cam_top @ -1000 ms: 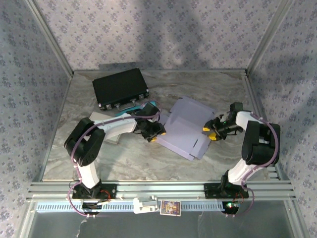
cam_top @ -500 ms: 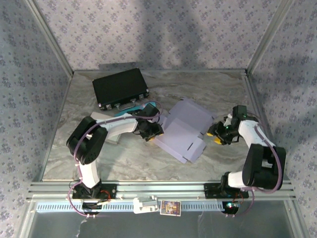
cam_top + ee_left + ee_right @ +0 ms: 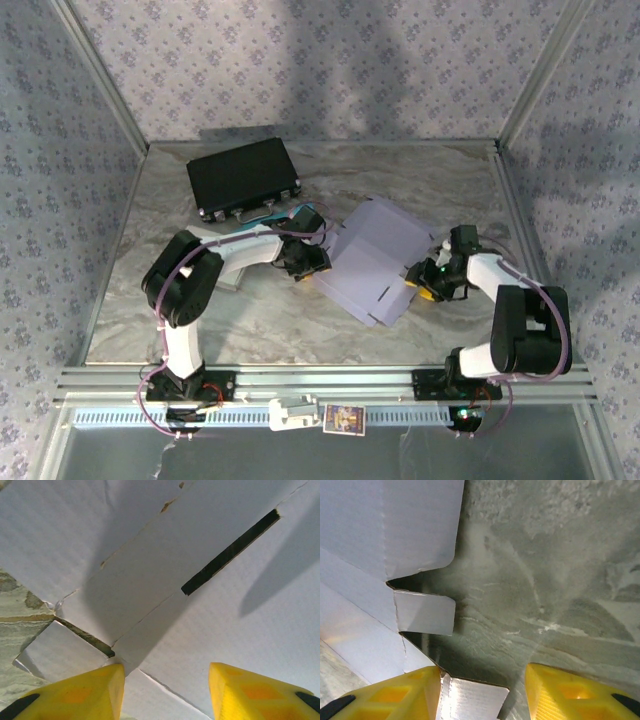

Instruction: Fold the paper box

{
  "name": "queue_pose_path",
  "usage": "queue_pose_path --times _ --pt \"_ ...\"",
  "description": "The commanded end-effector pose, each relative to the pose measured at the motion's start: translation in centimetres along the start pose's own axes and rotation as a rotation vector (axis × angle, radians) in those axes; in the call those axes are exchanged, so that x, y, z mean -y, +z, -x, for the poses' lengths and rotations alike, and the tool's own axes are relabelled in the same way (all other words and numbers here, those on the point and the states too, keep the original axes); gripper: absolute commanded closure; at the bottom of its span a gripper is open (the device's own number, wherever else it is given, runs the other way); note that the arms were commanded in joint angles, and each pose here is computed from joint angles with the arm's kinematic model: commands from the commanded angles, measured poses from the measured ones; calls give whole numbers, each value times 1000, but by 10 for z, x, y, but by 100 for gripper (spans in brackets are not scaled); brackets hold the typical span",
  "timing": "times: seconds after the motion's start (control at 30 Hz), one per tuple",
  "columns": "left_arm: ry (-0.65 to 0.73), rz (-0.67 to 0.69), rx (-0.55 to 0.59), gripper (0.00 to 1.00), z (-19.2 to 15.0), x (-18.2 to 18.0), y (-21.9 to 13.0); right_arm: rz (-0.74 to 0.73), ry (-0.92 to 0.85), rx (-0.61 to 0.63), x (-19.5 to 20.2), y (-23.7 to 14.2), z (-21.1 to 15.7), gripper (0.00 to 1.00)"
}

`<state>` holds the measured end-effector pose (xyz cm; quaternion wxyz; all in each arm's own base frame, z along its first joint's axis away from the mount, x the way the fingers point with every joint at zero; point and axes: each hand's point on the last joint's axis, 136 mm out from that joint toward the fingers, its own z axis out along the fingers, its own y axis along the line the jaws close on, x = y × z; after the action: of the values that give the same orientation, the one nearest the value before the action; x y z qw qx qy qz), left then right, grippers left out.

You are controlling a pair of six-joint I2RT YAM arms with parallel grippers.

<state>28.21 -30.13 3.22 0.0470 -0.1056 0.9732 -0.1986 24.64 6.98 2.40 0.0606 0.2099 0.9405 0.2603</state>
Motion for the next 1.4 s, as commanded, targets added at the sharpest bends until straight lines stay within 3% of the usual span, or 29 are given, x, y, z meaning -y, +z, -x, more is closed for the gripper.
queue_pose_path --times 0.0,0.3,0.8,1.0,1.13,1.23,1.37 --pt "11 39 0 51 3 -7 2 44 11 -12 -2 9 -5 50" --pt "17 38 -11 52 4 -6 3 173 26 -5 -21 6 -10 51" --pt "28 46 -25 52 5 -8 5 305 39 78 -45 -29 -10 56" --pt "27 40 -24 52 6 -7 3 311 32 69 -51 -31 -10 77" --pt "24 26 -12 52 8 -3 -2 304 59 83 -53 -35 -7 100" --pt "23 -2 34 51 14 6 -21 308 75 100 -62 -46 -1 100" --pt "62 -87 180 48 30 27 -75 315 141 130 -82 -71 14 100"
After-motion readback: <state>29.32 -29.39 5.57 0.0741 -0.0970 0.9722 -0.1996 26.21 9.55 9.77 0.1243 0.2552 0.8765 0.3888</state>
